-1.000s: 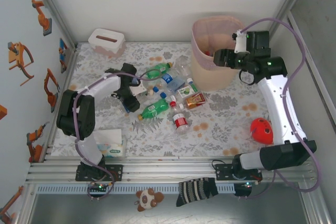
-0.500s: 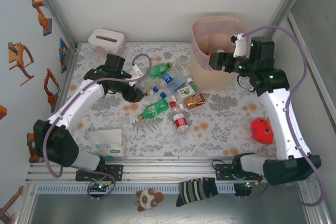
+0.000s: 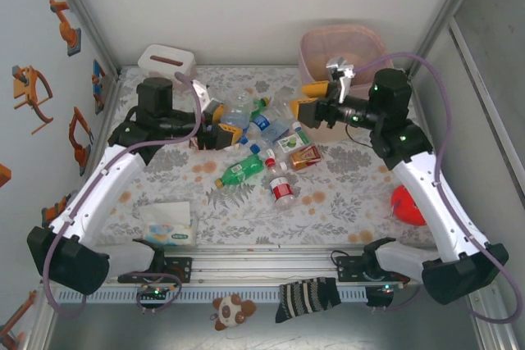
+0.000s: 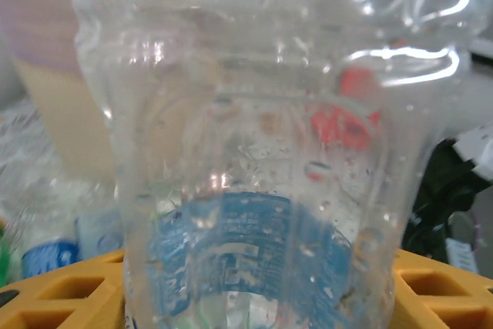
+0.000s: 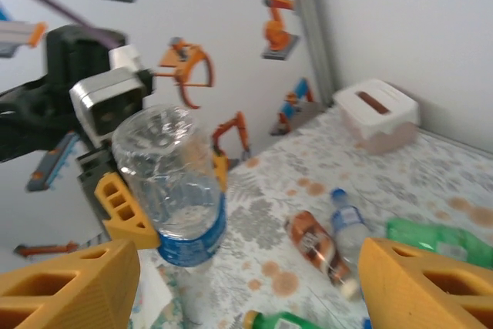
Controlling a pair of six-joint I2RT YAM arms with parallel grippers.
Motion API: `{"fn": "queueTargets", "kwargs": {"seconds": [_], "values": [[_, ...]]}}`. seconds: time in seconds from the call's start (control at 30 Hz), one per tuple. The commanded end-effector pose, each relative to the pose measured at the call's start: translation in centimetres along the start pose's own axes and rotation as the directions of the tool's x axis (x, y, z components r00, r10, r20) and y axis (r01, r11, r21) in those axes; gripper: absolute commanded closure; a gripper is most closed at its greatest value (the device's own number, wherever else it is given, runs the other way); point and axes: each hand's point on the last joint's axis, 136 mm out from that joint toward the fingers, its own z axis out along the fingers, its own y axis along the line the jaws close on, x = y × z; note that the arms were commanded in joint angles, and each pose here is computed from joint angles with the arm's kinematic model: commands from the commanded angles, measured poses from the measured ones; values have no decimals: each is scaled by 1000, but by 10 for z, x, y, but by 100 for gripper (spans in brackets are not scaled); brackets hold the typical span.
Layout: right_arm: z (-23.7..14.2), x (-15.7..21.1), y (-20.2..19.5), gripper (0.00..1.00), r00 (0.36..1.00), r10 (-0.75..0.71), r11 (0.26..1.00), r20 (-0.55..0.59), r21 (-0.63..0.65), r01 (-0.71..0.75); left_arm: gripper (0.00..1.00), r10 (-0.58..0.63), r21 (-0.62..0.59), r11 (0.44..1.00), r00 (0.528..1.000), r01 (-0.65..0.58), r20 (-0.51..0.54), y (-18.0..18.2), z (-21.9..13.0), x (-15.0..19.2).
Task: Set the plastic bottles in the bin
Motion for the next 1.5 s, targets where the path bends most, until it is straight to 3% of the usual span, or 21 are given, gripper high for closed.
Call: {"fn": "queueTargets", "kwargs": {"seconds": [0.0,0.3,0.7,1.03,1.47], "values": [[5,-16,42,25,981,-181,973,76,-129,190,39,44,183,981,991,-66,124,-38,-6,-33],[31,-22,89,19,969,-222,926,103,-288,243,39,103,343,925,977,-164,188,-82,-12,-52],[40,-15,142,16,963,-245,819,109,-509,266,38,133,420,882,969,-212,211,-105,-9,-58],[41,-10,151,26,958,-268,790,104,-545,281,38,149,448,861,963,-239,227,-115,-11,-62],[40,-10,153,46,955,-279,792,100,-539,288,37,160,439,863,959,-251,235,-117,-12,-64]]}}
